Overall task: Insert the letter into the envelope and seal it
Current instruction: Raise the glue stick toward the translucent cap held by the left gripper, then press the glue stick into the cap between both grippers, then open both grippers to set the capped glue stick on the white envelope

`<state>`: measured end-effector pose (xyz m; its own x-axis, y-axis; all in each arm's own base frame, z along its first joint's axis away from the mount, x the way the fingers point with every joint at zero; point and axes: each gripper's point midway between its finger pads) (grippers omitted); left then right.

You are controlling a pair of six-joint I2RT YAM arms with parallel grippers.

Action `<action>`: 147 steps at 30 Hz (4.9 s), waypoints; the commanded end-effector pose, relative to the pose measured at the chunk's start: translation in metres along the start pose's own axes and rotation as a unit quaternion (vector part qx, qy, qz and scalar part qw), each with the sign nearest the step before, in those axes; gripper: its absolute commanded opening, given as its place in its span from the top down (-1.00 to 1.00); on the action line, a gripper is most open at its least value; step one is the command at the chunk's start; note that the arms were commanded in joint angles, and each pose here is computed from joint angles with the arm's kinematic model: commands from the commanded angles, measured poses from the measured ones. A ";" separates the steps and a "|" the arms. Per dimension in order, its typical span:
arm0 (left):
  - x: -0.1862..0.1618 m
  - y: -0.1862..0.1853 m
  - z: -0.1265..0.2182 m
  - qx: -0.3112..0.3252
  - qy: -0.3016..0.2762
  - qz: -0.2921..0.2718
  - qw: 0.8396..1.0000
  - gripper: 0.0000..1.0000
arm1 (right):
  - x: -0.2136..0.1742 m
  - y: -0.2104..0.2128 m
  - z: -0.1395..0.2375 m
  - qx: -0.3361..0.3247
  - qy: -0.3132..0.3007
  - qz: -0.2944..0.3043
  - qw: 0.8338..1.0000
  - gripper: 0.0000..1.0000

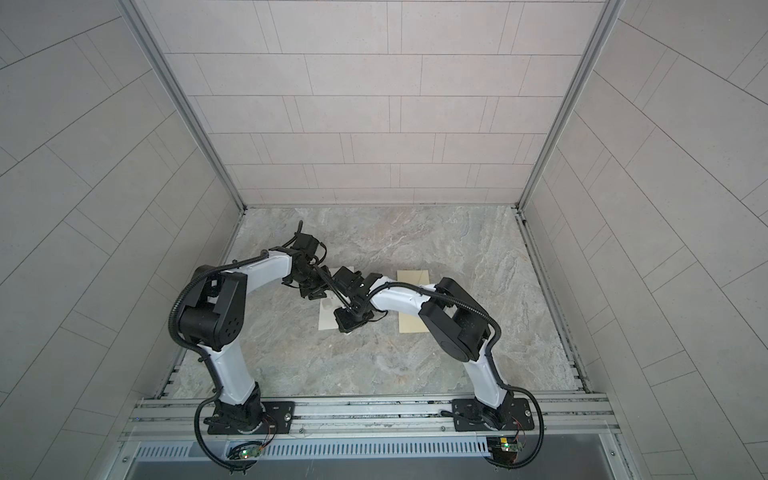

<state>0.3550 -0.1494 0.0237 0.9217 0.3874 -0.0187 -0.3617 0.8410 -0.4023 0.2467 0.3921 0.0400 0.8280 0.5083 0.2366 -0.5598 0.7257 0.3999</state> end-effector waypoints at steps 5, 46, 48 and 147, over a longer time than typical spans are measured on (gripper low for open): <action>-0.013 0.022 -0.010 0.026 0.012 0.016 0.999 0.09 | -0.002 0.017 -0.002 0.032 0.011 0.023 0.999 0.96; -0.049 0.026 -0.032 -0.001 0.072 0.029 0.997 0.09 | 0.018 -0.018 -0.022 0.030 0.022 -0.071 0.997 0.96; -0.050 0.028 -0.034 0.001 0.076 0.031 0.997 0.09 | 0.021 -0.019 -0.016 0.023 0.007 -0.066 0.998 0.95; -0.050 0.027 -0.034 0.026 0.098 0.013 0.995 0.09 | -0.006 0.041 -0.020 -0.125 0.000 0.181 0.976 -0.06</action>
<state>0.3581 -0.1771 0.0229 0.9425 0.3323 -0.0353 -0.2993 0.7927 -0.5311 0.2197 0.4304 0.0487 0.5797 0.7332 0.3555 -0.8007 0.5936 0.0813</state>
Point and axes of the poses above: each gripper's point midway between its finger pads, its own z axis back along the fingers, its own y axis along the line the jaws close on, x = y × z, and after that the axes turned 2 degrees about z, right-handed
